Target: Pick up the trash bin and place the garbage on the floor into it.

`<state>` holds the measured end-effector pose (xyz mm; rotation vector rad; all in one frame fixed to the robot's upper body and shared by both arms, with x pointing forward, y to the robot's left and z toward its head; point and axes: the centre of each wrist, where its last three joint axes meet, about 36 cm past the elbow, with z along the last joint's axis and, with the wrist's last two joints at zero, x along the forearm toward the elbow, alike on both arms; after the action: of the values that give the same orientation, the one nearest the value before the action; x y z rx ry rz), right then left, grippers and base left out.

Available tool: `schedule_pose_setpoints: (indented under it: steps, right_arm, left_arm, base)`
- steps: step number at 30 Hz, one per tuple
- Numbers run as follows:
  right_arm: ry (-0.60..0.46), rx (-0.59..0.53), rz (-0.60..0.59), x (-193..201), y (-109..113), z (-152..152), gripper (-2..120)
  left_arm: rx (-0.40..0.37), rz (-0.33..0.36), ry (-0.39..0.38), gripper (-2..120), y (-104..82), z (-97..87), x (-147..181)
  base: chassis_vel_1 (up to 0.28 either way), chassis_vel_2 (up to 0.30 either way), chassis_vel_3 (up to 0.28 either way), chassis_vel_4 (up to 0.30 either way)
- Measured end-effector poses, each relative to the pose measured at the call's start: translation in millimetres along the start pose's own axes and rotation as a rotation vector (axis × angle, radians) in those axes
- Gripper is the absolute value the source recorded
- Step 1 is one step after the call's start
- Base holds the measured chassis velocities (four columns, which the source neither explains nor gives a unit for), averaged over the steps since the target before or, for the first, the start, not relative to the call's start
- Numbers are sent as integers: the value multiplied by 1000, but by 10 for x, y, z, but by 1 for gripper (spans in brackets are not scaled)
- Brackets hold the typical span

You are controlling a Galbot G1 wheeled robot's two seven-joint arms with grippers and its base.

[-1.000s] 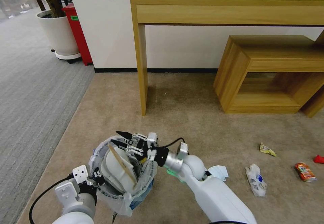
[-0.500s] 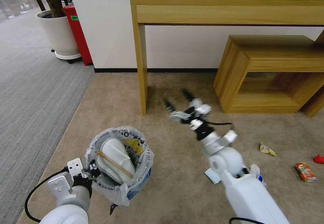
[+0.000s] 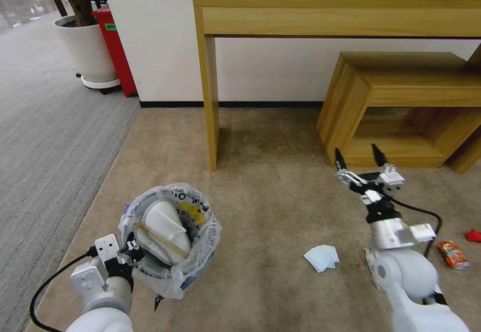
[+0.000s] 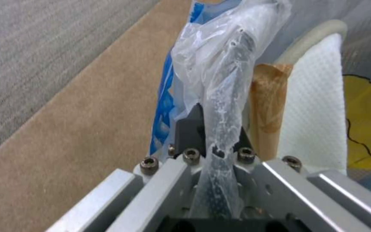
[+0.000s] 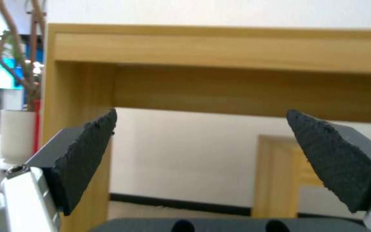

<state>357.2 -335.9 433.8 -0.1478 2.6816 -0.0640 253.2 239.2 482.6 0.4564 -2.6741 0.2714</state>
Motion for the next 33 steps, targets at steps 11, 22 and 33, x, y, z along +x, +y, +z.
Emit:
schedule_pose_setpoints:
  steps: [11,22,33]
  right_arm:
    - [-15,82,66,186,-220,-161,100]
    - [-20,82,56,212,-123,-154,100]
    - [-22,78,60,238,-126,-85,100]
  left_arm:
    - [13,4,-69,0,32,-100,-12]
    - [36,24,-106,0,28,-55,1]
    - [36,23,-95,0,1,-8,5]
  base:
    - [0,0,0,0]
    - [0,0,0,0]
    - [-28,-32,-43,-32]
